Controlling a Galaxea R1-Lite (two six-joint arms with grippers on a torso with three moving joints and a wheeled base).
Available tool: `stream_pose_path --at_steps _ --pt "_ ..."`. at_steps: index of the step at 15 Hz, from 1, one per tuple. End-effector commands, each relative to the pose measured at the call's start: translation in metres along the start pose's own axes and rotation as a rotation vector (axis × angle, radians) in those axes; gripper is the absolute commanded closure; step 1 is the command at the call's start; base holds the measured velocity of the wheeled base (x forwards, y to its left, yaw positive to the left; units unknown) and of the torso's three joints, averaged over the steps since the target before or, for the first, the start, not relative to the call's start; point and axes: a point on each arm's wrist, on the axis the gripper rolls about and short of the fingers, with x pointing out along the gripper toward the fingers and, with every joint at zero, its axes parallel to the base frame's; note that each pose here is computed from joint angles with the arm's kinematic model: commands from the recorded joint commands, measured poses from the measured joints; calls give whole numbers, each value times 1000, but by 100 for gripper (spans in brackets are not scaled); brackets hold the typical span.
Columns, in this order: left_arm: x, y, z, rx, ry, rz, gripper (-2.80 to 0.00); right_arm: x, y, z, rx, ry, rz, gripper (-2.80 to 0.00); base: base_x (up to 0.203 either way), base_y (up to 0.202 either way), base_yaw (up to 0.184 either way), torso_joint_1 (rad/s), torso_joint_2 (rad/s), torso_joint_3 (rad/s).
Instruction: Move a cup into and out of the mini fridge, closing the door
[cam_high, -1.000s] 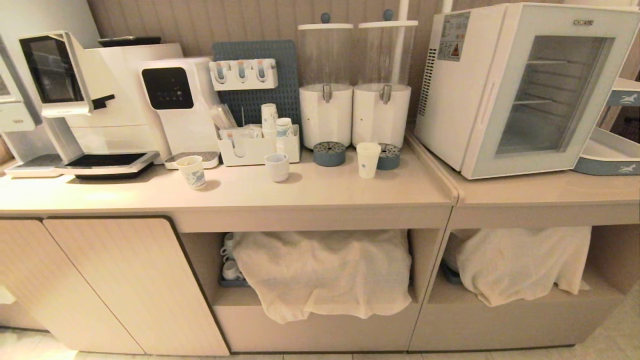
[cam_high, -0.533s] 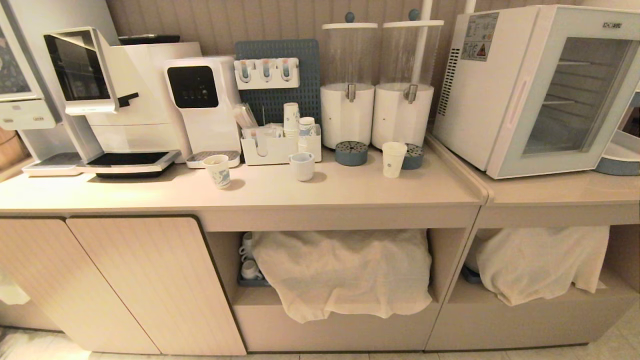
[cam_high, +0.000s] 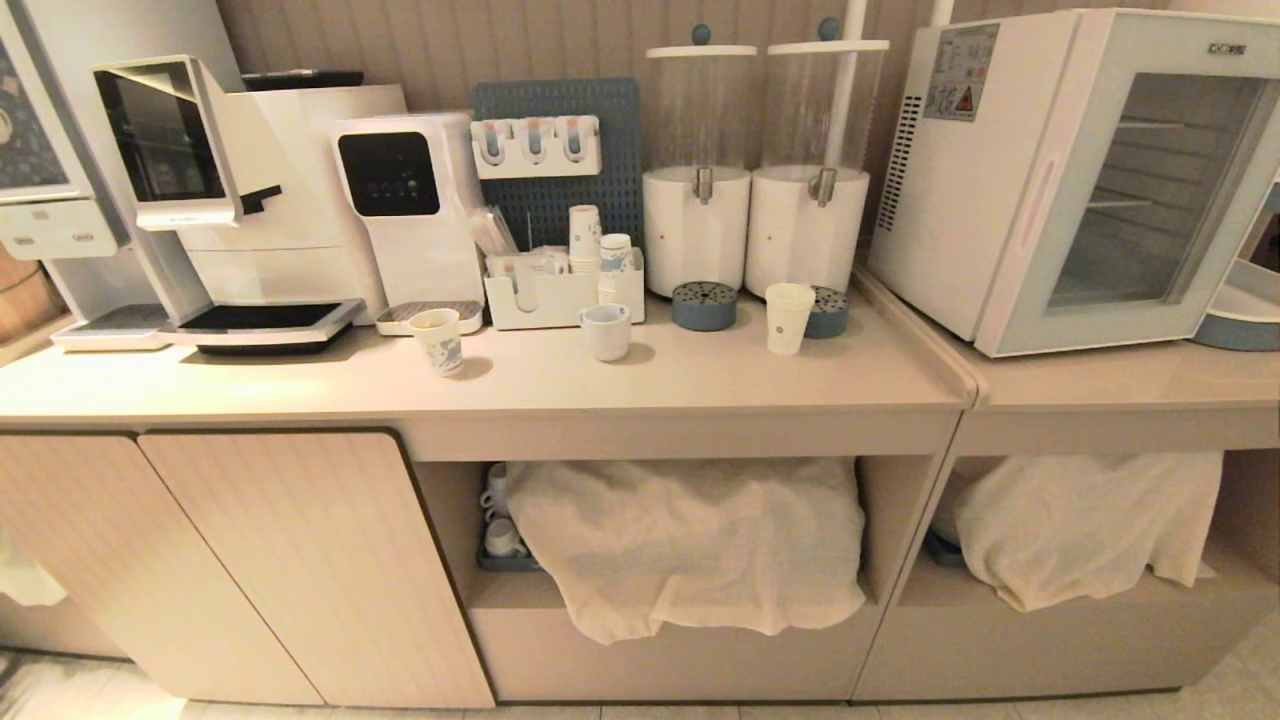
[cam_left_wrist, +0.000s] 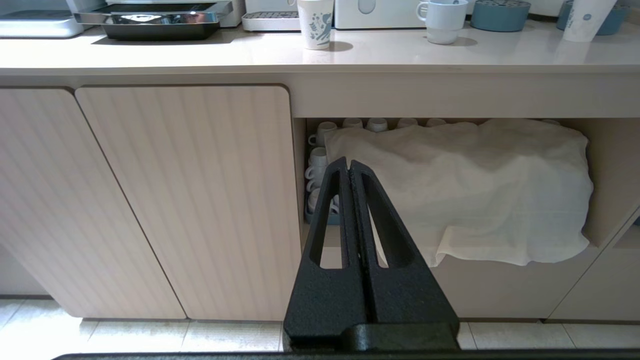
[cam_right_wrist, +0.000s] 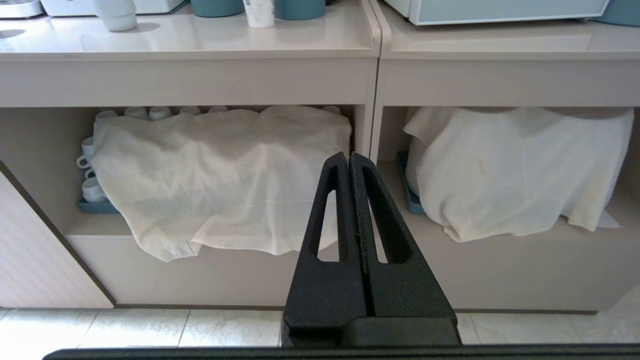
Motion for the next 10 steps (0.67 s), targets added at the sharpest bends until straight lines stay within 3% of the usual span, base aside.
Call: stream_pose_path --at_steps 1,10 --pt "1 0 -6 -1 19 0 0 0 0 0 1 -1 -1 0 0 0 0 0 0 0" --pt "1 0 -6 -3 19 0 0 0 0 0 26 -3 -1 0 0 0 0 0 0 0"
